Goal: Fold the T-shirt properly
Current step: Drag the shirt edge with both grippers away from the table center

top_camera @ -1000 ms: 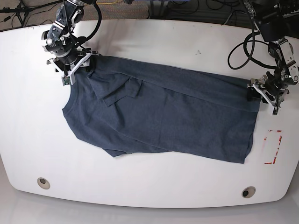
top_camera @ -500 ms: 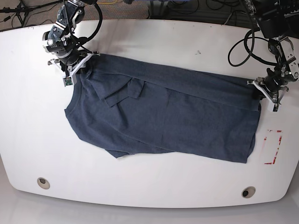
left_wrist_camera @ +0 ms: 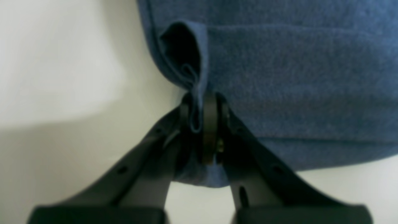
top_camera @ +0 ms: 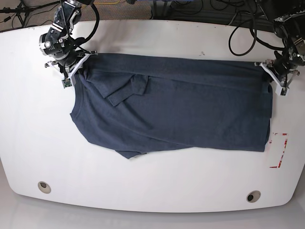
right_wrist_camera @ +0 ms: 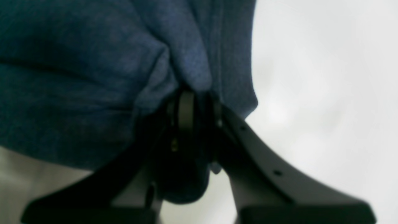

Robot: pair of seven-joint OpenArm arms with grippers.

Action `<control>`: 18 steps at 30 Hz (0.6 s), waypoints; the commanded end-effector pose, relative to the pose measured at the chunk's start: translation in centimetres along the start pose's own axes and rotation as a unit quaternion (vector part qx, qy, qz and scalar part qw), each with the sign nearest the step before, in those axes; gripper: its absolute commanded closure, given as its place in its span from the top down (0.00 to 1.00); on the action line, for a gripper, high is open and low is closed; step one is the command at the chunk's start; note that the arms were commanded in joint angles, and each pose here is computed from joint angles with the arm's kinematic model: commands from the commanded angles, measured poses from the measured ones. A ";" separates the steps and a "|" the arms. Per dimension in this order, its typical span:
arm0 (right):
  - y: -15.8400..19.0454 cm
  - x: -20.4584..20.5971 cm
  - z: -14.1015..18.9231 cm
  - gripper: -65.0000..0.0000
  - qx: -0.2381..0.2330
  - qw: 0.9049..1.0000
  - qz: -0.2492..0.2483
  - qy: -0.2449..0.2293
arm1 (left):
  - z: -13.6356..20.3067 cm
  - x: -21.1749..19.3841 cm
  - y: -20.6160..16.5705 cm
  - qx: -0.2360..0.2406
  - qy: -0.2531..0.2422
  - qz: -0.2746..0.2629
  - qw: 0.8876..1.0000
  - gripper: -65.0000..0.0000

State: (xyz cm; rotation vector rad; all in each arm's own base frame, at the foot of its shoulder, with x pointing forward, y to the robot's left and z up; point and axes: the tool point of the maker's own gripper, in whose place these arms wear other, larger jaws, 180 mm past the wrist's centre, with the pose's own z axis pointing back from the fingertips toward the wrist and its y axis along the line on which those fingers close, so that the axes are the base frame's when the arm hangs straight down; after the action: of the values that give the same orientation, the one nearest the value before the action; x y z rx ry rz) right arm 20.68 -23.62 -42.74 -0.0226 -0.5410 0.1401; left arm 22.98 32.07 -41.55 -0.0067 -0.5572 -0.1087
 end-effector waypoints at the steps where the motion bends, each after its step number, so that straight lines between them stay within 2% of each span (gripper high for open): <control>1: -0.8 -1.6 0.6 0.09 -0.022 0.999 0.023 0.040 | 1.8 -1.4 0.7 0.028 0.033 -0.039 0.998 0.02; 4: -0.7 -2.1 1.2 0.09 -0.022 0.997 0.056 0.053 | 2.8 -3.1 -0.2 0.021 0.059 -0.063 0.996 0.02; 9: 0.2 -2.9 1.7 0.09 -0.012 0.993 0.096 0.070 | 4.7 -5.1 -0.2 0.040 0.082 -0.066 0.994 0.02; 18: 0.4 -3.3 2.9 0.09 -0.018 0.991 0.110 0.070 | 6.8 -7.2 -0.4 0.056 0.103 -0.068 0.991 0.03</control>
State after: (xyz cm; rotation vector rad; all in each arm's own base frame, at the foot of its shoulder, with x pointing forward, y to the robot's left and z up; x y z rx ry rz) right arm 16.83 -22.83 -42.31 -0.0839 -0.4238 0.3270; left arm 13.33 31.78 -40.71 0.1068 -0.3471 -0.1896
